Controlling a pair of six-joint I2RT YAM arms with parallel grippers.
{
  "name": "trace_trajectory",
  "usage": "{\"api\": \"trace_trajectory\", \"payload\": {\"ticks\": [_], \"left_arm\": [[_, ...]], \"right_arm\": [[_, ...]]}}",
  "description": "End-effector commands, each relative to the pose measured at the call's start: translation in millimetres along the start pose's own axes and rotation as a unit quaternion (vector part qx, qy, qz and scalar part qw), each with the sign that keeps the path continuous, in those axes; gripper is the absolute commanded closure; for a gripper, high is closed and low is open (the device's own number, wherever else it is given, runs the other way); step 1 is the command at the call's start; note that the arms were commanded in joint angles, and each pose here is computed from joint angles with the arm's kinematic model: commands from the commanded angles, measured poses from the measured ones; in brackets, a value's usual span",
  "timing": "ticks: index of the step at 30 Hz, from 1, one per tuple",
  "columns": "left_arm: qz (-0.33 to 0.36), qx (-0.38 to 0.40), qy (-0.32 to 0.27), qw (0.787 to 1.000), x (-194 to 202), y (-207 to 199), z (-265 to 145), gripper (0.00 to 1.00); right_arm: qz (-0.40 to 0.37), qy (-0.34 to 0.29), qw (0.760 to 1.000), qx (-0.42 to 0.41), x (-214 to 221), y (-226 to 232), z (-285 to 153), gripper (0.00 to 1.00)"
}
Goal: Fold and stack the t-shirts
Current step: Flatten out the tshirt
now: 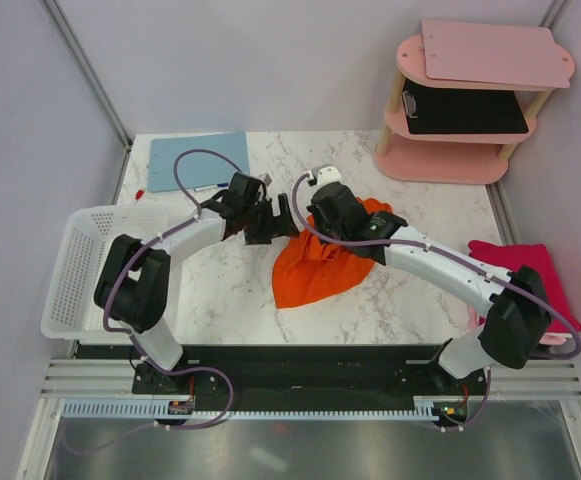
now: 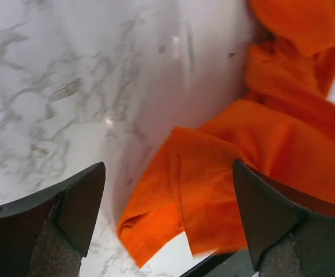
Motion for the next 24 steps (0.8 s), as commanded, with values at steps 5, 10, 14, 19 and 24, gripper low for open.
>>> {"api": "trace_trajectory", "payload": {"ticks": [5, 10, 14, 19, 24], "left_arm": [[-0.001, 0.091, -0.05, 0.995, -29, -44, 3, 0.02], [-0.017, 0.085, -0.036, 0.996, -15, -42, 2, 0.02], [-0.029, 0.064, -0.034, 0.997, 2, -35, -10, 0.04], [-0.056, 0.054, -0.029, 0.997, 20, -31, -20, 0.08], [-0.089, 0.067, -0.04, 0.993, 39, -24, -9, 0.08]], "right_arm": [[-0.007, 0.043, 0.999, 0.014, 30, -6, 19, 0.98], [-0.004, 0.05, 0.999, 0.019, 37, -7, 26, 0.98], [-0.007, 0.046, 0.998, 0.03, 37, -9, 29, 0.98], [-0.01, 0.047, 0.998, 0.039, 38, -11, 34, 0.98], [-0.009, 0.045, 0.998, 0.04, 38, -11, 36, 0.98]]}}
Point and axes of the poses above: each gripper's point midway between its finger pads, its own z axis out along the fingers, its own y axis along the line the jaws close on, x = y × z, the point moved 7 cm from there along -z, back along the fingers, and after that the axes turned 15 degrees about z, right-handed, at the moved point
